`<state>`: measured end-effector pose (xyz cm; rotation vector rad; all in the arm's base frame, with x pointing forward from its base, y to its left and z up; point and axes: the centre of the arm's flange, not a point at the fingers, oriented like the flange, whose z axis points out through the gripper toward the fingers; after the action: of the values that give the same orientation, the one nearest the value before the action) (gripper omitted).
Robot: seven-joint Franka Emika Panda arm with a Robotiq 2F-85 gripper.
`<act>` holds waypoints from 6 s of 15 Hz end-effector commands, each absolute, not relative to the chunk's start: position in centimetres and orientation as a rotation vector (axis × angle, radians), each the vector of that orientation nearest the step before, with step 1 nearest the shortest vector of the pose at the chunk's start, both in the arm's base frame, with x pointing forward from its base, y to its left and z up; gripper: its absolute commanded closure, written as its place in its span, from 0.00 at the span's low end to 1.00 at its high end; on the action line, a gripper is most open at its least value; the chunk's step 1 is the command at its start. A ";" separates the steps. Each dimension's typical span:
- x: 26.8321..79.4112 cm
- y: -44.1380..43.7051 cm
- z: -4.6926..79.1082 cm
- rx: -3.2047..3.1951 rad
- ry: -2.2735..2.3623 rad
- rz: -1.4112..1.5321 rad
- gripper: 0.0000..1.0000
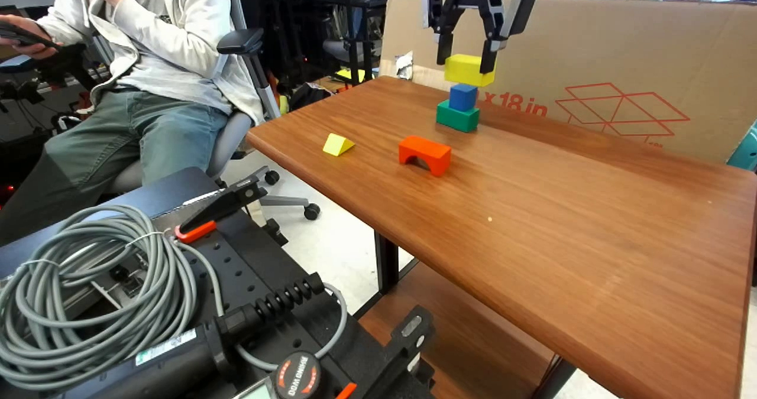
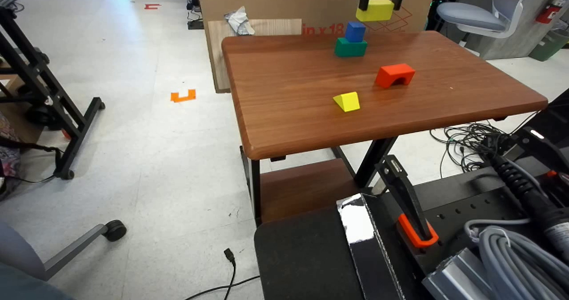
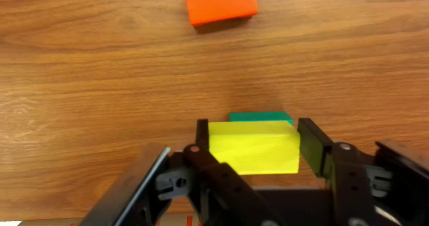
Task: Stack up the blocks in opposite order
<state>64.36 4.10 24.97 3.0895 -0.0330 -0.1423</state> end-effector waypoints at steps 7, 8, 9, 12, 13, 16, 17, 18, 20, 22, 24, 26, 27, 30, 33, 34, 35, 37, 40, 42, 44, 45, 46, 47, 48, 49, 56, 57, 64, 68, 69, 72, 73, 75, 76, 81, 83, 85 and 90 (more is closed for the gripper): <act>55.7 1.3 25.3 3.078 0.036 -0.223 0.59; 55.2 1.3 25.0 3.078 0.041 -0.225 0.59; 54.7 1.2 24.6 3.081 0.054 -0.230 0.59; 53.6 1.3 23.6 3.077 0.064 -0.200 0.59; 53.4 1.3 23.2 3.077 0.071 -0.193 0.59; 53.6 1.3 22.4 3.085 0.069 -0.167 0.59; 53.6 1.3 22.1 3.087 0.069 -0.168 0.59; 53.8 1.3 21.9 3.088 0.063 -0.171 0.59; 54.0 1.2 21.4 3.093 0.060 -0.187 0.59; 54.3 1.2 21.0 3.094 0.053 -0.193 0.59; 54.4 1.1 20.6 3.092 0.047 -0.202 0.59; 54.5 1.0 20.0 3.093 0.043 -0.215 0.59; 54.6 1.0 19.8 3.096 0.043 -0.222 0.59; 55.0 1.0 19.3 3.101 0.041 -0.223 0.59; 55.2 1.0 19.4 3.107 0.040 -0.209 0.59; 55.2 1.1 19.4 3.111 0.042 -0.203 0.59; 55.1 1.2 19.4 3.114 0.047 -0.195 0.59; 55.1 1.4 19.4 3.117 0.056 -0.194 0.42; 54.9 1.6 19.6 3.118 0.067 -0.191 0.02; 54.5 1.7 20.5 3.111 0.073 -0.156 0.00; 54.6 1.5 21.9 3.090 0.063 -0.101 0.00; 55.2 1.4 22.8 3.085 0.054 -0.075 0.00; 55.6 1.4 23.6 3.083 0.051 -0.061 0.00; 56.1 1.4 24.3 3.083 0.044 -0.046 0.00; 56.8 1.4 25.0 3.086 0.034 -0.025 0.00; 57.5 1.4 25.6 3.090 0.017 -0.005 0.00; 63.0 2.4 25.3 3.104 -0.006 0.072 0.00; 63.6 2.7 24.9 3.109 0.003 0.070 0.00; 65.9 4.6 22.3 3.133 0.036 0.058 0.00; 66.6 5.2 20.2 3.135 0.049 0.016 0.00; 66.7 5.3 19.6 3.134 0.053 0.007 0.00; 66.9 5.7 18.7 3.133 0.066 -0.012 0.34; 66.8 5.8 18.7 3.130 0.070 -0.010 0.44; 66.7 5.9 18.9 3.128 0.073 -0.002 0.60; 66.5 5.8 19.3 3.128 0.073 0.006 0.66; 65.7 5.5 20.9 3.127 0.073 0.030 0.91; 64.5 5.4 21.4 3.121 0.079 0.042 0.91; 62.6 5.2 22.2 3.117 0.097 0.061 0.91; 57.7 4.4 23.8 3.106 0.086 0.026 0.91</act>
<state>61.91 5.15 21.75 3.1183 0.0798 0.0082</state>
